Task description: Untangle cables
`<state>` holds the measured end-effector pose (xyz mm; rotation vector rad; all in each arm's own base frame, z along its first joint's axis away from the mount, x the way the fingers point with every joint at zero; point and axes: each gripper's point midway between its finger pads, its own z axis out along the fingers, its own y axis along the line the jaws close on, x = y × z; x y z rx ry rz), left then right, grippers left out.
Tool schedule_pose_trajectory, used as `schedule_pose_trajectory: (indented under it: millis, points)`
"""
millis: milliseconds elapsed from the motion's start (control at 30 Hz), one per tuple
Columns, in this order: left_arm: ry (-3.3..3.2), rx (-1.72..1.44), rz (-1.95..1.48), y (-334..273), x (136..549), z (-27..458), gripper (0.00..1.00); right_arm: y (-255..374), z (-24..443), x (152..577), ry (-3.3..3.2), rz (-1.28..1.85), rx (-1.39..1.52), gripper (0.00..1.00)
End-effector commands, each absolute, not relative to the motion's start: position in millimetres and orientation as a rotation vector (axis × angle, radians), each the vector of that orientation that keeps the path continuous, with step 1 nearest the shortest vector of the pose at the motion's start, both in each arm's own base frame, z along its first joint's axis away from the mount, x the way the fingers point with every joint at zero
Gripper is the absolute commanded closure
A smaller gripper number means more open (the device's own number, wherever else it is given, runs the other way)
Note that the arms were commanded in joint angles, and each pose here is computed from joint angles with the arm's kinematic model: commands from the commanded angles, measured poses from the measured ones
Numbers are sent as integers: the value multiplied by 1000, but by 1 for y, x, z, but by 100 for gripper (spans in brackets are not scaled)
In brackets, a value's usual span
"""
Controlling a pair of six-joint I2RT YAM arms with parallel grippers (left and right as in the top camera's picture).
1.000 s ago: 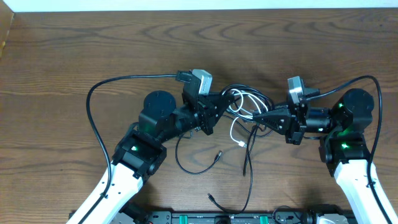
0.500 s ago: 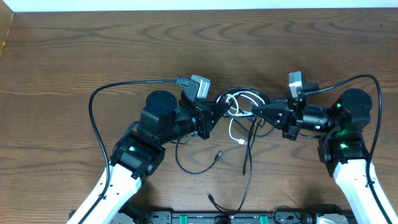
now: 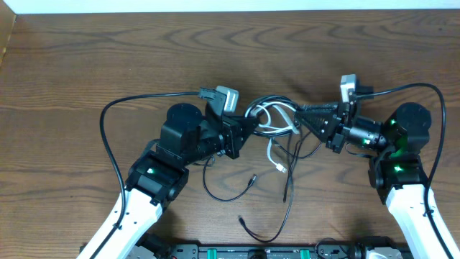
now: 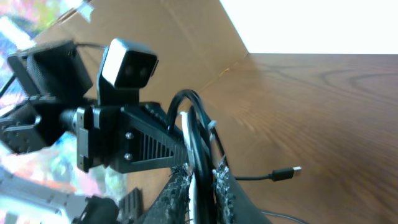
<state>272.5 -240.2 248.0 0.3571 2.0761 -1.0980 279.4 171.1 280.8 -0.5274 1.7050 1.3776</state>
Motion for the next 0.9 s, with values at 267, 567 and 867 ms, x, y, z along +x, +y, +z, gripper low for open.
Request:
schedule_pose_trajectory:
  millis: [267, 567, 867]
  points:
    - [2052, 369, -1081, -237, 274, 253, 93, 167, 285, 285, 1679, 1314, -528, 74]
    - [2052, 369, -1081, -237, 274, 253, 93, 168, 282, 284, 1618, 1219, -646, 44]
    - [2050, 428, -1162, -245, 263, 256, 93, 166, 269, 286, 1548, 1030, -801, 34]
